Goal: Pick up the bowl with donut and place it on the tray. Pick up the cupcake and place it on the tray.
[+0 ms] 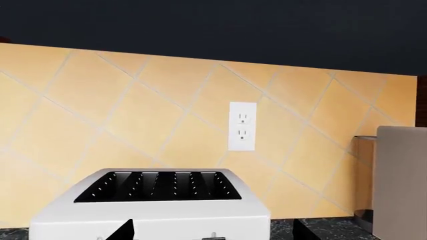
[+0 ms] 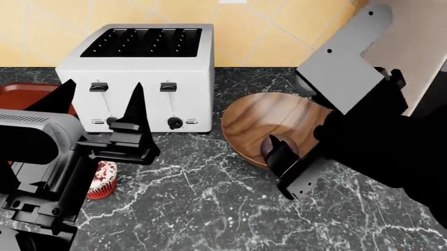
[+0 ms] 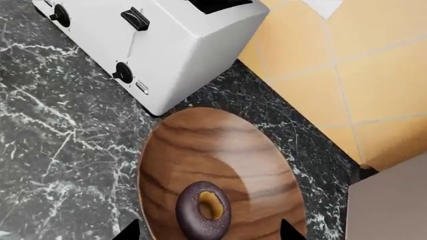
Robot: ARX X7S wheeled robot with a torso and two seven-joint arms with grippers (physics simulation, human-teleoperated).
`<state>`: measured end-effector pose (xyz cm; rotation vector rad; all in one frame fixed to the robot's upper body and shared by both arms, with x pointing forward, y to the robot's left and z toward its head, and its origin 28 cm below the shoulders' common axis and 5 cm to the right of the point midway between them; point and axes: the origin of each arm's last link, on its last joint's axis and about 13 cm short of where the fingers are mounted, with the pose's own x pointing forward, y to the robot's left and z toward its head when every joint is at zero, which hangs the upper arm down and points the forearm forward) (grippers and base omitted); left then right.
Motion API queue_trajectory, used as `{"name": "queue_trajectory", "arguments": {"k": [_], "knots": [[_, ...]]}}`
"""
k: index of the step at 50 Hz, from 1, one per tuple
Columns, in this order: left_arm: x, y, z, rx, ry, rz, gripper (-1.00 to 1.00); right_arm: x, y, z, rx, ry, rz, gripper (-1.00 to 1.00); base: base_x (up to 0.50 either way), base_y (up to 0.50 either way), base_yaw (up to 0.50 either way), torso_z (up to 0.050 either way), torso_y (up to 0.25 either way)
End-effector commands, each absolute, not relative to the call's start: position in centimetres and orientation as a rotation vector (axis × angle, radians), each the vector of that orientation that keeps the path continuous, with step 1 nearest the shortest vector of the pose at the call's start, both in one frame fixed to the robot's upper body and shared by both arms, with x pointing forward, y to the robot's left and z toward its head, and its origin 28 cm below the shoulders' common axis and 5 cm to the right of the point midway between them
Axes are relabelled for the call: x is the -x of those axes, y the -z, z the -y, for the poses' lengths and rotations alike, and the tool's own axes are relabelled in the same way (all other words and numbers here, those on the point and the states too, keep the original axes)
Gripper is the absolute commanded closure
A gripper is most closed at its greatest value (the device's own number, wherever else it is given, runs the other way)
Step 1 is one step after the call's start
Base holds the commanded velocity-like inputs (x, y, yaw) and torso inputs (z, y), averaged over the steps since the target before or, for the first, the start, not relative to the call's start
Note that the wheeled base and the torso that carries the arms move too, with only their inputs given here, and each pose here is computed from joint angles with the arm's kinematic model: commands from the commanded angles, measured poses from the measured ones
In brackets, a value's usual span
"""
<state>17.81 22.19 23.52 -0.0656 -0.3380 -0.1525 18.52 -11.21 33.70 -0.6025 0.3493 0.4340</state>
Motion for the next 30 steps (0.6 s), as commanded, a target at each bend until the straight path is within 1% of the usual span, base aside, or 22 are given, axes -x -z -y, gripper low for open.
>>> {"name": "queue_trajectory", "arguments": {"k": [1, 11, 30], "knots": [[-17.9, -23.4, -22.3, 0.072, 0.149, 0.337, -1.00, -20.9, -35.1, 9.1, 0.748, -0.446, -0.431, -1.00, 0.00, 0.00, 0.00, 0.000, 0.000], [-17.9, -23.3, -22.4, 0.078, 0.145, 0.336, -1.00, -23.0, -35.3, 7.6, 0.782, -0.477, -0.443, -1.00, 0.00, 0.00, 0.00, 0.000, 0.000], [-18.2, -22.9, -22.4, 0.080, 0.147, 0.326, -1.00, -23.9, -33.9, 6.8, 0.787, -0.557, -0.482, -1.00, 0.00, 0.00, 0.00, 0.000, 0.000]]}}
